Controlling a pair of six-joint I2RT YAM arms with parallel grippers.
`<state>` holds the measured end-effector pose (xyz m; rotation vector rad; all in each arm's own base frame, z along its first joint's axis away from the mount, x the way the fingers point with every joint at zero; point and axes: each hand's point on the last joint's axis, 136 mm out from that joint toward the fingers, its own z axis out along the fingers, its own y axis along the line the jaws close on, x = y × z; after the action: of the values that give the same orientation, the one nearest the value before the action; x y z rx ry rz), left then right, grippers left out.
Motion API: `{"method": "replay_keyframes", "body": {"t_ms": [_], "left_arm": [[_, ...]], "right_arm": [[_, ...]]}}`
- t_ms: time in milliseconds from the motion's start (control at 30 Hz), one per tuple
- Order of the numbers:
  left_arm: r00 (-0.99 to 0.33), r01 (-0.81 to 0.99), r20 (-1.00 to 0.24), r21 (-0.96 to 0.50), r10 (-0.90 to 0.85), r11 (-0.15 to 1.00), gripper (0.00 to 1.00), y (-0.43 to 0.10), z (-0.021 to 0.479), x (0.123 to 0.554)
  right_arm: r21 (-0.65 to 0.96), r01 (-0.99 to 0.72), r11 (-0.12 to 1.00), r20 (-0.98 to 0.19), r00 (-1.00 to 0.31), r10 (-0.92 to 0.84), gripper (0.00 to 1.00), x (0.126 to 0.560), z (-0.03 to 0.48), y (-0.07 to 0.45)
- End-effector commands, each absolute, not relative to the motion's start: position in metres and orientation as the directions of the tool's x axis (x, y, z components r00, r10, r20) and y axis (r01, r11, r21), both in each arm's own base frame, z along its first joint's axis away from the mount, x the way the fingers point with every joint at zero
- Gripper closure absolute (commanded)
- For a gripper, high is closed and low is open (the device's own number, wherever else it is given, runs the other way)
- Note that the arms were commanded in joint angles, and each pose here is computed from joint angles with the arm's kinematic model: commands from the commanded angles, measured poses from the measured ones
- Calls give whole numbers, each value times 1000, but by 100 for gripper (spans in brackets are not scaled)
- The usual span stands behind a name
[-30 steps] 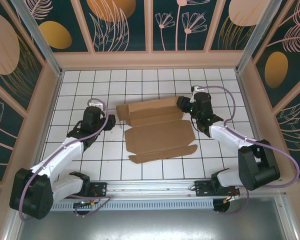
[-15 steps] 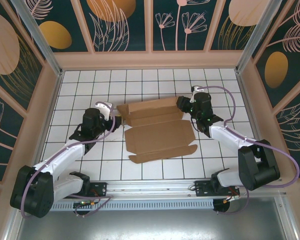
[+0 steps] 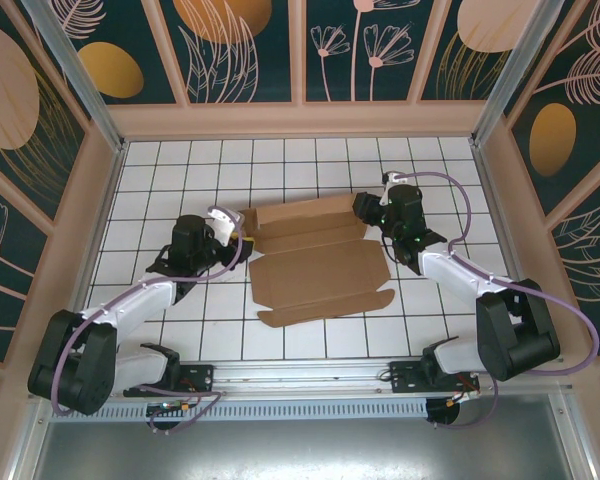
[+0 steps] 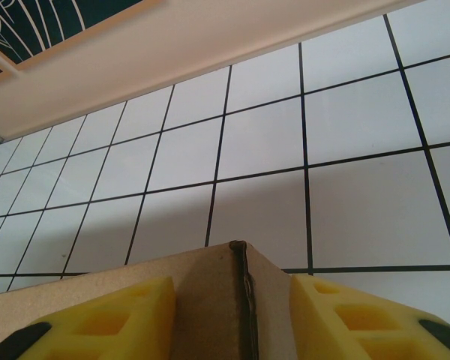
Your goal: Fold the paper box
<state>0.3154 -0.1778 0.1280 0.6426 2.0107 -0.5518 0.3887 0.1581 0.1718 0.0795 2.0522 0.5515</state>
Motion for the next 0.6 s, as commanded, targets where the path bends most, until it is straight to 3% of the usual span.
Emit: {"method": "replay_keyframes", "body": {"t_ms": [0,433,567], "left_arm": [[-317,715,-921,-76,225,695,58,-188,153,308],[-265,842,-921,-76,287,534,62,-219,154,263],[-198,693,-942,62,271,718,69,-186,176,287]], "right_arm": [[390,-147,909,-763,-604,230,55,376,142,159],[394,-146,907,-764,-600,236,52,377,142,159],[389,-136,911,-765,-598,237,52,378,141,157]]}}
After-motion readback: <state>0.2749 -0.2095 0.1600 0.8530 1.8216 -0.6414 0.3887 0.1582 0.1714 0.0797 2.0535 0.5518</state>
